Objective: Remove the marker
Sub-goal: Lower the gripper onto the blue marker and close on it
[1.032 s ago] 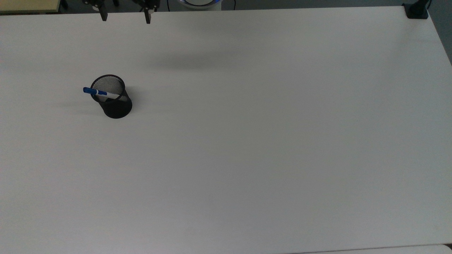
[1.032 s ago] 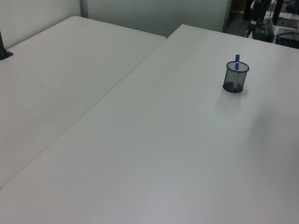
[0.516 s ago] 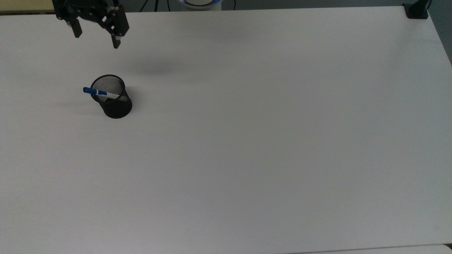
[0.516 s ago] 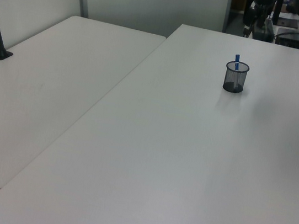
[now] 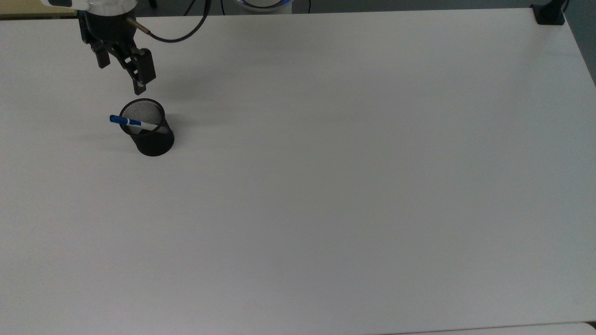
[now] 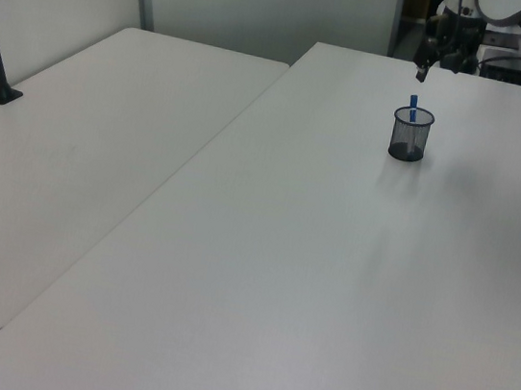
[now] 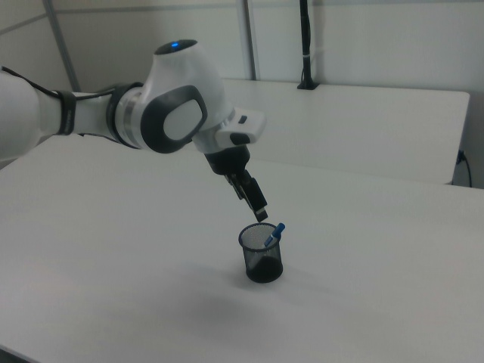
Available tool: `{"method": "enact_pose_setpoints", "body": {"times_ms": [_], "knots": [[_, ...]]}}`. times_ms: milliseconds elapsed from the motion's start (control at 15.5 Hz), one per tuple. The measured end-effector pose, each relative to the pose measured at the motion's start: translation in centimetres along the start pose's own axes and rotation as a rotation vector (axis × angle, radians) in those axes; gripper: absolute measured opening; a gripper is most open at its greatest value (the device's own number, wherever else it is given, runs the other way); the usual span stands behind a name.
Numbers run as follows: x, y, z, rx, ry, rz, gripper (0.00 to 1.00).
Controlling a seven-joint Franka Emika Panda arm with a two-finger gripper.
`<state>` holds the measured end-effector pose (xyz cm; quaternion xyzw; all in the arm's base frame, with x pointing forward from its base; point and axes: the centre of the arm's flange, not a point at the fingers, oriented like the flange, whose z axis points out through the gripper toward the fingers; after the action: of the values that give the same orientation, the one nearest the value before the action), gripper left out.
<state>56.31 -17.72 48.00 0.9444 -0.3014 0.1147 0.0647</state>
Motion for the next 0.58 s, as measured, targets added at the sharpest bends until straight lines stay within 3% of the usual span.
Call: {"method": "enact_pose_setpoints", "body": {"times_ms": [194, 581], "knots": [[0.5, -0.4, 2.3, 0.008, 0.015, 0.092, 0.98], [1.8, 0.2, 6.3, 0.029, 0.056, 0.231, 0.83]]}}
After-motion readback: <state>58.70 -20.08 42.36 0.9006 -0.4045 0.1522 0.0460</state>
